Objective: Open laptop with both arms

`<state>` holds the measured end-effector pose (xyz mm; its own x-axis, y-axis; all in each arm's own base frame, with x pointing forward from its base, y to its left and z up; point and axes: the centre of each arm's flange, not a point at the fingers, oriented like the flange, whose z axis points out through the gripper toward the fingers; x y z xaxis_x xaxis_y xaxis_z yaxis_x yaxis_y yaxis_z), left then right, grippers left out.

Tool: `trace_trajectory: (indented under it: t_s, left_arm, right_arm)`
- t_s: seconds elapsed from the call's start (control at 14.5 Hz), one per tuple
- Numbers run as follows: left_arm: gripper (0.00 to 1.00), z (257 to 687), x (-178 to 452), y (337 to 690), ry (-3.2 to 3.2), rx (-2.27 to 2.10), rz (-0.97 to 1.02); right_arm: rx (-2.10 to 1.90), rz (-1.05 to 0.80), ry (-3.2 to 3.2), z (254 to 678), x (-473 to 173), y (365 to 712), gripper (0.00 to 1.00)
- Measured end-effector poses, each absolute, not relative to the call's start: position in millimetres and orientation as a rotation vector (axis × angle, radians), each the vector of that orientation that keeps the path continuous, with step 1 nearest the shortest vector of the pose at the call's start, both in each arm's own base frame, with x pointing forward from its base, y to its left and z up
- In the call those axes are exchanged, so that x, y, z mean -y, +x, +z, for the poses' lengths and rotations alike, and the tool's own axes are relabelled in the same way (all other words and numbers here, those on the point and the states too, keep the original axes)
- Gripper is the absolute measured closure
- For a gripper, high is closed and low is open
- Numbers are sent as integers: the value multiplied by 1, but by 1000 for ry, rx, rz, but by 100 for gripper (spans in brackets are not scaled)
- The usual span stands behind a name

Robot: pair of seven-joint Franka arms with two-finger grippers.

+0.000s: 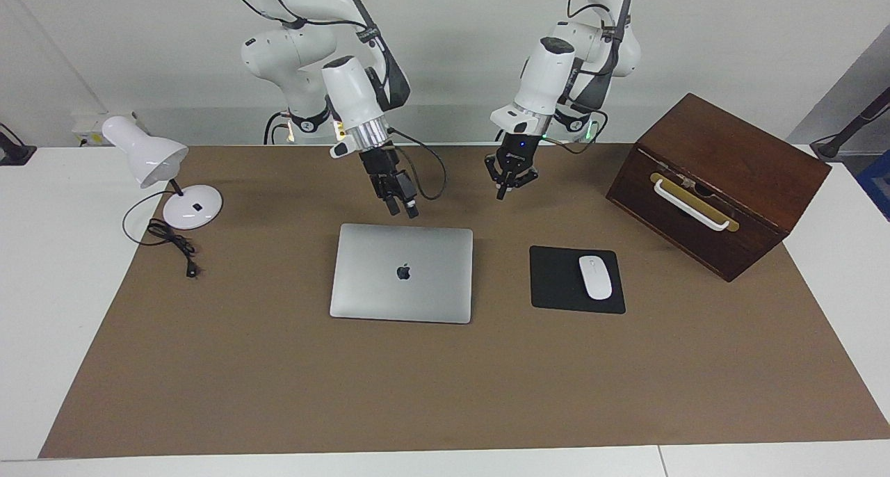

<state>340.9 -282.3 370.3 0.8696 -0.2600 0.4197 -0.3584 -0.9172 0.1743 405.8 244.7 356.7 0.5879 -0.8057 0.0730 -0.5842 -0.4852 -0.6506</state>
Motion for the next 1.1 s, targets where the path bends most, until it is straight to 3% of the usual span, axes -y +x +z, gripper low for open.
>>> trace_trajectory:
  t_s: [0.34, 0.83, 1.1]
  left_arm:
    - [99, 343, 315, 327, 2694, 531, 683]
    - [99, 325, 325, 323, 2626, 540, 769]
    - [99, 293, 323, 321, 2600, 531, 815]
  right_arm:
    - [-1104, -497, -2245, 353, -245, 406, 0]
    - [-1109, -491, -2256, 347, -245, 406, 0]
    - [-1108, -505, -2248, 342, -244, 407, 0]
